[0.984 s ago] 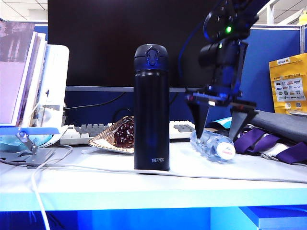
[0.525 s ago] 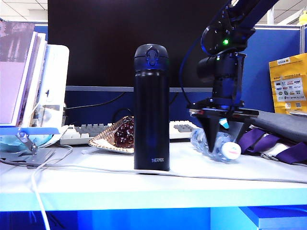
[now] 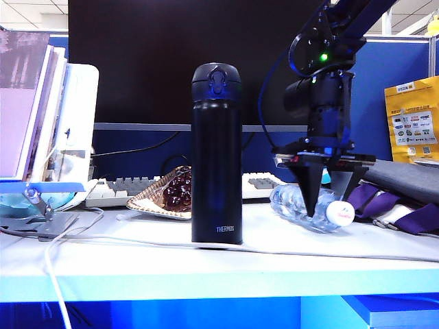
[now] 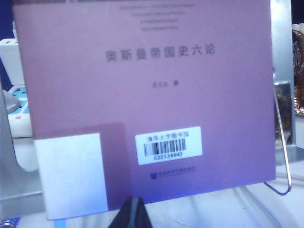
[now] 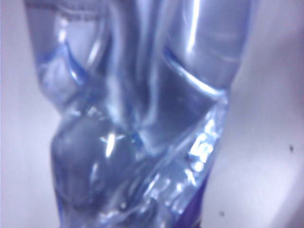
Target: Pick up the mineral water bottle and place it vertically to the right of the black thermos cup.
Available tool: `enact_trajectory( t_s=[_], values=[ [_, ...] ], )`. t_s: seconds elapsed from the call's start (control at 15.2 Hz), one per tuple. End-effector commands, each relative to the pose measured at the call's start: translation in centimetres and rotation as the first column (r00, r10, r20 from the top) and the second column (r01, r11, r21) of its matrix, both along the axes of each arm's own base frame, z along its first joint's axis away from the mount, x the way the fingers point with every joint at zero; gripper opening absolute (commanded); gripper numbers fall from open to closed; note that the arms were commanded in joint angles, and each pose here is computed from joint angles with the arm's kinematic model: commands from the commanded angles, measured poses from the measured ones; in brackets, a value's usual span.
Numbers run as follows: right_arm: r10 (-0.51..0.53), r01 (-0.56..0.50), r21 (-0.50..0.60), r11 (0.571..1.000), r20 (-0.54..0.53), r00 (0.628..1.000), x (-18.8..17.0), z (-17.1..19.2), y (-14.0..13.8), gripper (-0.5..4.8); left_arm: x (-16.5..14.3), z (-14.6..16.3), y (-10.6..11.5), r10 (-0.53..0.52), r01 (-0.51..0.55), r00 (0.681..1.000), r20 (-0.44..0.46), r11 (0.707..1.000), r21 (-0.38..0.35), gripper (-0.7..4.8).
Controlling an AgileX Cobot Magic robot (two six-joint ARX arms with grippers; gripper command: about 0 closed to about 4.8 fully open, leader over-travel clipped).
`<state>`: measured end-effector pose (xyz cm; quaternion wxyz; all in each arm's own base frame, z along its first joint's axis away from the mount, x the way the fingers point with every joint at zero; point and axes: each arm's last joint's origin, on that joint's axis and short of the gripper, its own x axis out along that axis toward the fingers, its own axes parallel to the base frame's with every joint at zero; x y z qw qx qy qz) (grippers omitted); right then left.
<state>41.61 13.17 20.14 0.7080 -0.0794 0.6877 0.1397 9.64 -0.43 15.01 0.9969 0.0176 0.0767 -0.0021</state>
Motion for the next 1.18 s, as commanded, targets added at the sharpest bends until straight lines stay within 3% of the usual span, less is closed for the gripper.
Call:
enact_trajectory(
  t_s=[0.07,0.52,0.85,1.18],
  values=[
    [0.019,-0.02,0.017,1.0,0.08,0.997,-0.8,3.2,-0.2,1.44,0.0,-0.1,0.0,0.005,-0.005,1.0,-0.009,1.0,0.002,-0.05],
    [0.028,-0.032,0.009,0.999,0.275,0.961,-5.5,12.6,-1.9,1.44,0.0,-0.1,0.0,0.005,-0.005,1.0,-0.009,1.0,0.002,-0.05],
    [0.007,-0.04,0.065,0.997,0.451,0.892,-10.9,19.7,-3.5,1.44,0.0,-0.1,0.0,0.004,-0.004,1.0,-0.009,1.0,0.002,-0.05],
    [-0.03,-0.033,0.108,0.994,0.535,0.844,-14.5,22.9,-4.6,1.48,0.0,-0.1,0.0,0.005,-0.005,1.0,-0.009,1.0,0.002,-0.05]
  ],
)
